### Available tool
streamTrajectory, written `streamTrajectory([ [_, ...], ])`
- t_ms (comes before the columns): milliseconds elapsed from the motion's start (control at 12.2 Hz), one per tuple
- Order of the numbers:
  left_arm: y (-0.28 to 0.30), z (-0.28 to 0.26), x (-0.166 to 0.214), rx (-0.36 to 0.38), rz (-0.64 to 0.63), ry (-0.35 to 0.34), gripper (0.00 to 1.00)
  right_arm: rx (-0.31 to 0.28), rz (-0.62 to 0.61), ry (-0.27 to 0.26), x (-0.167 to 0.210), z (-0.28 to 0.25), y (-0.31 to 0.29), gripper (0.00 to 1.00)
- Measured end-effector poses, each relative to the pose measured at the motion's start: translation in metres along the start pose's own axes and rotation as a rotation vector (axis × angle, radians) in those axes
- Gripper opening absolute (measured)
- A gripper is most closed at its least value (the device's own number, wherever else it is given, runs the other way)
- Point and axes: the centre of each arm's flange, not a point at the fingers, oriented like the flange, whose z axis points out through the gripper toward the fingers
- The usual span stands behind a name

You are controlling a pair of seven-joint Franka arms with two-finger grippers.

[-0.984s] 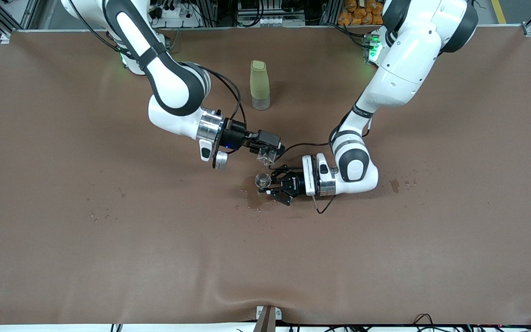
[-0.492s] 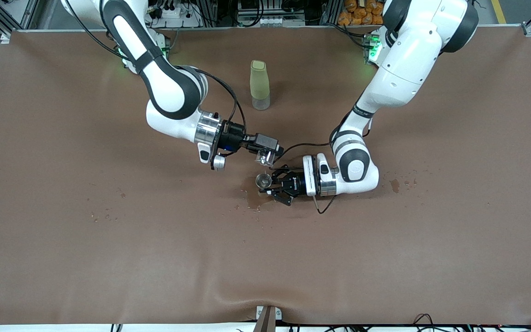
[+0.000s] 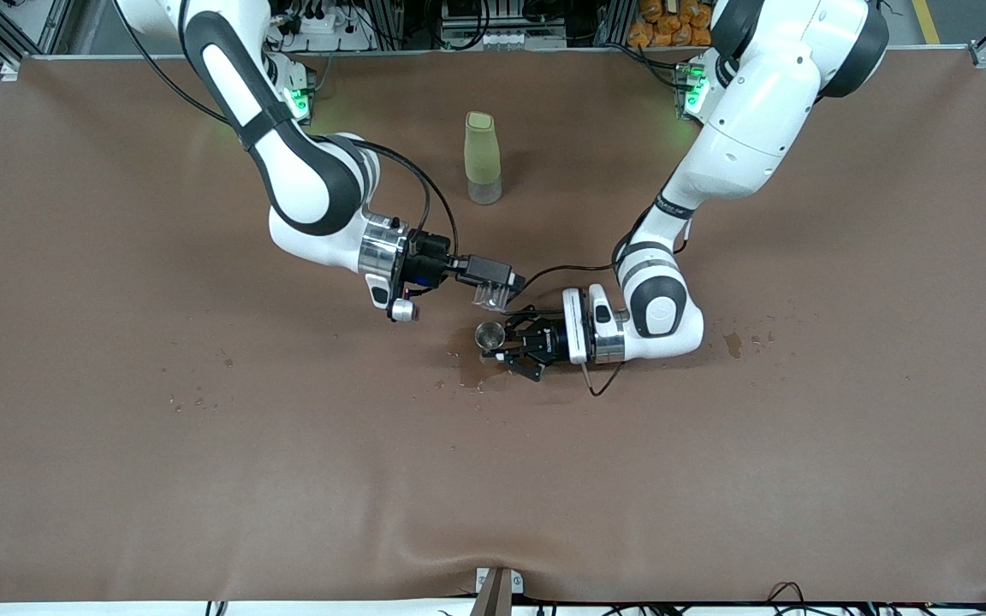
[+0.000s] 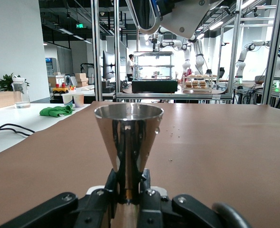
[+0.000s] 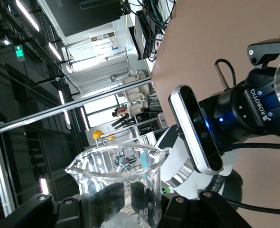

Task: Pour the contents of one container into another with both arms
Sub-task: 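Hold the beaker tilted over the jigger, pouring liquid into it, then level the beaker and move both grippers apart toward their sides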

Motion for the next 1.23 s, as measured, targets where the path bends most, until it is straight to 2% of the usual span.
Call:
streamTrajectory([
  [574, -0.004, -0.005, 0.0, 0.009, -0.001, 0.0, 0.21, 0.051, 0.085, 0.005, 0.002, 0.0, -0.006, 0.15],
  [984, -0.016, -0.023, 0.0, 0.033, -0.003, 0.013, 0.21, 0.055, 0.09, 0.002, 0.001, 0.001, -0.005, 0.15],
  [1066, -0.019, -0.029, -0.001, 0.033, 0.0, 0.016, 0.21, 0.054, 0.066, 0.0, 0.0, 0.003, -0.005, 0.15],
  [1230, -0.027, -0.043, -0.001, 0.029, 0.002, 0.011, 0.21, 0.046, -0.081, -0.001, -0.002, 0.005, 0.0, 0.15],
])
